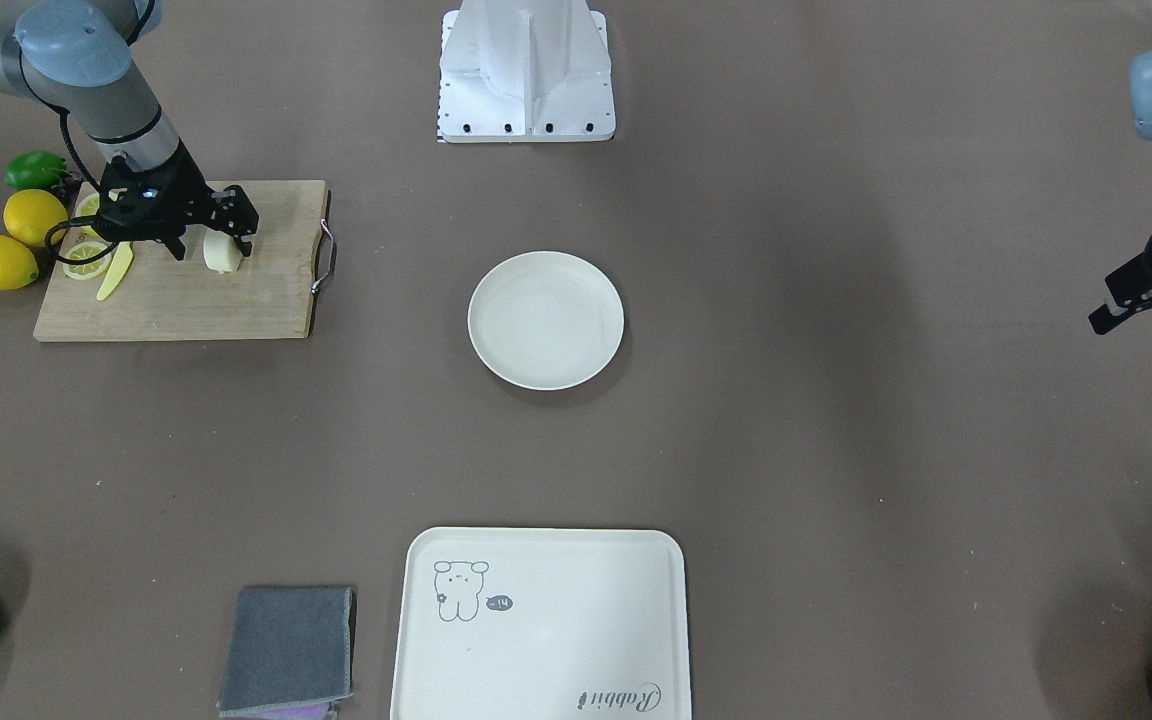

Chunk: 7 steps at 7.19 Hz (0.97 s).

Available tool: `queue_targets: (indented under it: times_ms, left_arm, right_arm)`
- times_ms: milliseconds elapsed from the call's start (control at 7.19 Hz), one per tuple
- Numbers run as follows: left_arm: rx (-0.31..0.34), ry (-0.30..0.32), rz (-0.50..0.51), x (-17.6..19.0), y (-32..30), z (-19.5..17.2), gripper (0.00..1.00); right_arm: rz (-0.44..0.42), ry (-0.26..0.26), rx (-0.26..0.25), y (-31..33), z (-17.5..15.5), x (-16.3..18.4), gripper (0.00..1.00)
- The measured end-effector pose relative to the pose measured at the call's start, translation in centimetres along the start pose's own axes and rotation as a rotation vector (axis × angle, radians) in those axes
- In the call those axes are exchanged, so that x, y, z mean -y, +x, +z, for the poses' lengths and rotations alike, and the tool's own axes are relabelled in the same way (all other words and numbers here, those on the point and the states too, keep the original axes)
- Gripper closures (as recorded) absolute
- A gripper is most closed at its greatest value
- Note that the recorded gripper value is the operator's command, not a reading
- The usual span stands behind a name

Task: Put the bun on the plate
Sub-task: 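Withdraw the left arm while the right gripper grasps the cream bun, then carry the bun with the right gripper and lower it onto the plate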

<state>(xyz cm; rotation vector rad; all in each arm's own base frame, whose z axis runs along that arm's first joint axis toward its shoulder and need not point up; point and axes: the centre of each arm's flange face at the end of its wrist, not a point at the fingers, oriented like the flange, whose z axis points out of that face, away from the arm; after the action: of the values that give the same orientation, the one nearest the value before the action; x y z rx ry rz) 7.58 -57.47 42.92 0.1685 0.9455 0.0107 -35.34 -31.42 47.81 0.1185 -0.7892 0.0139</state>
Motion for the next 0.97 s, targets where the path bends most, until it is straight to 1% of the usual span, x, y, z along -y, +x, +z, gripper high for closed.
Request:
queue_targets:
  times_ms: [278,556,695,974]
  left_arm:
    - [0.0,0.0,0.0,0.0,0.0,0.0,0.02]
    - [-0.001,0.001,0.002,0.0,0.0,0.0,0.02]
    - [-0.001,0.002,0.003,-0.1,0.0,0.0,0.02]
    - [0.0,0.001,0.002,-0.1,0.0,0.0,0.02]
  right_arm:
    - [-0.007,0.001,0.012,-0.6,-0.3,-0.1,0.75]
    - [-0.011,0.007,0.031,-1.6,-0.9,0.2,0.75]
    - [-0.009,0.015,0.042,-3.8,-1.3,1.3,0.75]
    - [0.013,0.021,0.017,-12.5,-2.5,5.2,0.74]
